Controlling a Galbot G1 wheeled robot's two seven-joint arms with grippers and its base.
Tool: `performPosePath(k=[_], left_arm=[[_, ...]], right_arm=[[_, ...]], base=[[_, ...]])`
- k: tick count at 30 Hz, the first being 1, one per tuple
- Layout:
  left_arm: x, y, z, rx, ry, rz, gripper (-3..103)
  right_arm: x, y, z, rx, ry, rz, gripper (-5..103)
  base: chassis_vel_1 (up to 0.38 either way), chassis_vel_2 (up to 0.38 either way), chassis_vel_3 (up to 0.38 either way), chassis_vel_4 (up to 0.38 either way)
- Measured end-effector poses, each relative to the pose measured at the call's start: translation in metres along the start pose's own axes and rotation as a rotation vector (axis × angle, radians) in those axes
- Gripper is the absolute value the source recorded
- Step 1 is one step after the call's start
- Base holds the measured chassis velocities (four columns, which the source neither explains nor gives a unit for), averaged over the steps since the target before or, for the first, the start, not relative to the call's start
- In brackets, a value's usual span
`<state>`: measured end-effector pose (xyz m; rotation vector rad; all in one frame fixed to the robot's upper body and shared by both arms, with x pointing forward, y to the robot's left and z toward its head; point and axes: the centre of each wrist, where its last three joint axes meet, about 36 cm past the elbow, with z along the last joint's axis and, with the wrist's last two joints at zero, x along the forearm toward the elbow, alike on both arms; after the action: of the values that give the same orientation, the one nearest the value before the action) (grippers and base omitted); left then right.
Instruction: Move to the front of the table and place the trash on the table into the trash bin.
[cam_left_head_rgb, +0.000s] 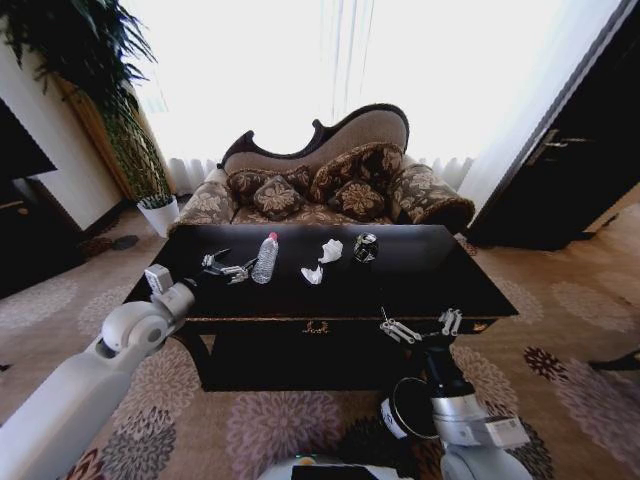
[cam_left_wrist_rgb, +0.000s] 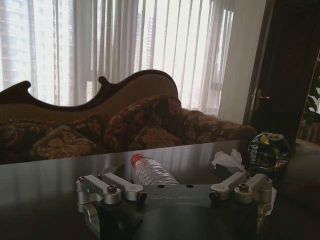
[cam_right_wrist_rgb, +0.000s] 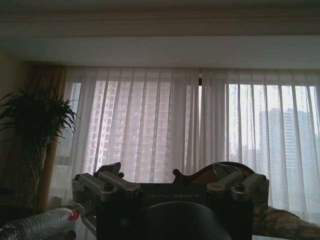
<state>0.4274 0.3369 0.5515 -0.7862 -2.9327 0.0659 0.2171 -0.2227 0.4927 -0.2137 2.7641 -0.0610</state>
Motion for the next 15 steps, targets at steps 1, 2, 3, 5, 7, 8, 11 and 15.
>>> performPosePath(k=[1, 2, 3, 5, 7, 8, 11, 15], left_arm=[[0.000, 0.000, 0.000, 0.000, 0.000, 0.000, 100], [-0.003, 0.003, 0.003, 0.002, 0.005, -0.008, 100], [-0.004, 0.003, 0.005, 0.003, 0.007, -0.010, 100], [-0.009, 0.007, 0.009, 0.007, 0.014, -0.013, 100], [-0.011, 0.008, 0.010, 0.007, 0.017, -0.014, 100], [-0.012, 0.008, 0.011, 0.007, 0.019, -0.013, 100], [-0.019, 0.009, 0.014, 0.009, 0.026, -0.009, 100], [-0.030, 0.011, 0.016, 0.010, 0.033, 0.007, 100]], right_arm=[[0.000, 0.000, 0.000, 0.000, 0.000, 0.000, 100], [0.000, 0.000, 0.001, 0.000, 0.002, -0.002, 100], [0.000, 0.000, 0.001, -0.001, 0.002, -0.003, 100], [0.000, 0.001, 0.002, -0.002, 0.005, -0.007, 100], [0.000, 0.001, 0.003, -0.001, 0.006, -0.008, 100], [0.000, 0.002, 0.003, -0.002, 0.006, -0.008, 100], [0.001, 0.002, 0.003, -0.001, 0.007, -0.009, 100], [0.001, 0.001, 0.004, -0.001, 0.009, -0.009, 100]], base=[[0.000, 0.000, 0.000, 0.000], [0.000, 0.000, 0.000, 0.000], [0.000, 0.000, 0.000, 0.000], [0.000, 0.000, 0.000, 0.000], [0.000, 0.000, 0.000, 0.000], [0.000, 0.000, 0.000, 0.000], [0.000, 0.000, 0.000, 0.000], [0.000, 0.000, 0.000, 0.000]])
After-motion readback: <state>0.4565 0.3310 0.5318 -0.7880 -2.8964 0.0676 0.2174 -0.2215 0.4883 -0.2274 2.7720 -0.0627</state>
